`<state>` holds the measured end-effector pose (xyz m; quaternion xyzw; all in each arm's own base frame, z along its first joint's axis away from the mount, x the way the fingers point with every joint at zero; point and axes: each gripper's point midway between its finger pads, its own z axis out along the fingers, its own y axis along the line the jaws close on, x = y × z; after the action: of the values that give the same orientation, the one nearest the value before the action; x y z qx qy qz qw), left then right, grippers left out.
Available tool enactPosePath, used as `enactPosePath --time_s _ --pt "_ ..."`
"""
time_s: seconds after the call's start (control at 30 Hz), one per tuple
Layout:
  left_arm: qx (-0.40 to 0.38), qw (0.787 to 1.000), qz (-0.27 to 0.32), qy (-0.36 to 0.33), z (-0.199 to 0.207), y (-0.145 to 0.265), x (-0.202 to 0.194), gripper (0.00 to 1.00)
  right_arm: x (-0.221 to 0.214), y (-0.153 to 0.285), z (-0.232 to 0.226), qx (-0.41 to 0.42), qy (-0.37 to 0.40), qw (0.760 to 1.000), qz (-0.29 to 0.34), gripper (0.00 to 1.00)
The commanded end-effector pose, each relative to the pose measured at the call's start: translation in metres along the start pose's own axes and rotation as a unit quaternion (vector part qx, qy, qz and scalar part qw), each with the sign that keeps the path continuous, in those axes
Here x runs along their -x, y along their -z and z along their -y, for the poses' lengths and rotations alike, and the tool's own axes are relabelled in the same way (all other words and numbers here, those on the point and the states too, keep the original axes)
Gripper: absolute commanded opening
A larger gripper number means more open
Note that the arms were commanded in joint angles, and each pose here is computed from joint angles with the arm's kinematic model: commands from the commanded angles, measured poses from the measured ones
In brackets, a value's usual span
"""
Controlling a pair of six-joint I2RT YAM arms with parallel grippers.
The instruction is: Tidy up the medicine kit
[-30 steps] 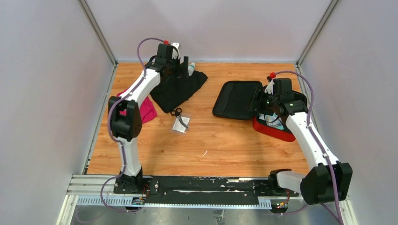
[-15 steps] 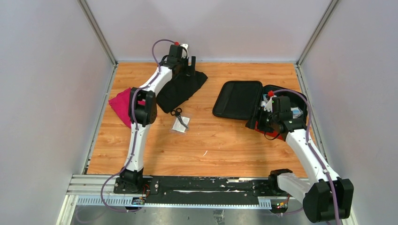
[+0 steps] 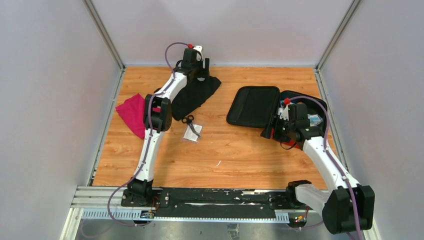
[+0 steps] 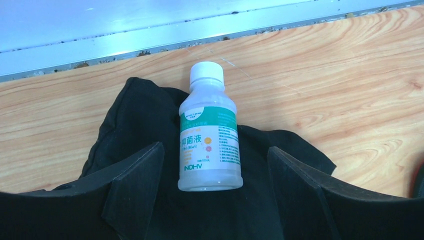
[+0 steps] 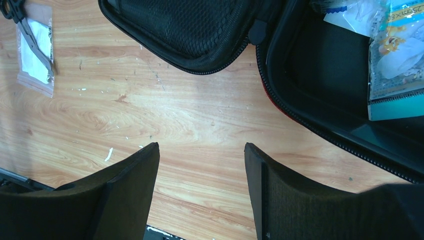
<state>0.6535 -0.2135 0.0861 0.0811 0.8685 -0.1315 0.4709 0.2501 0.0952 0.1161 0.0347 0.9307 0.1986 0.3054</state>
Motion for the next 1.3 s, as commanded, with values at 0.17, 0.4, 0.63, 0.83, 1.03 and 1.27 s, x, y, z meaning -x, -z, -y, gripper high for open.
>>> enactPosePath --time_s 0.17,0.4,0.63,0.83,1.03,1.27 --pt "-0.010 1.000 0.007 0.007 0.000 -0.022 -0.012 0.71 -0.008 -0.009 -0.002 0.010 0.000 1.000 -0.017 0.67" --pt "-0.013 1.000 0.011 0.007 0.001 -0.021 -0.009 0.51 -0.010 -0.010 -0.001 0.007 -0.006 1.000 -0.018 0.67" --pt "-0.027 0.998 0.054 0.006 0.012 0.013 0.037 0.42 -0.007 -0.002 -0.005 0.014 -0.008 1.000 -0.007 0.67" --pt "-0.041 0.995 0.088 0.014 0.028 0.067 0.088 0.42 -0.001 0.014 -0.009 0.012 -0.006 1.000 0.012 0.66" --pt "-0.053 0.995 0.069 0.046 0.040 0.129 0.096 0.38 0.003 0.033 -0.012 0.009 -0.015 0.999 0.042 0.67" --pt "-0.148 0.980 0.025 0.132 0.080 0.219 0.045 0.34 0.019 0.041 0.012 -0.058 -0.060 0.989 0.123 0.70"
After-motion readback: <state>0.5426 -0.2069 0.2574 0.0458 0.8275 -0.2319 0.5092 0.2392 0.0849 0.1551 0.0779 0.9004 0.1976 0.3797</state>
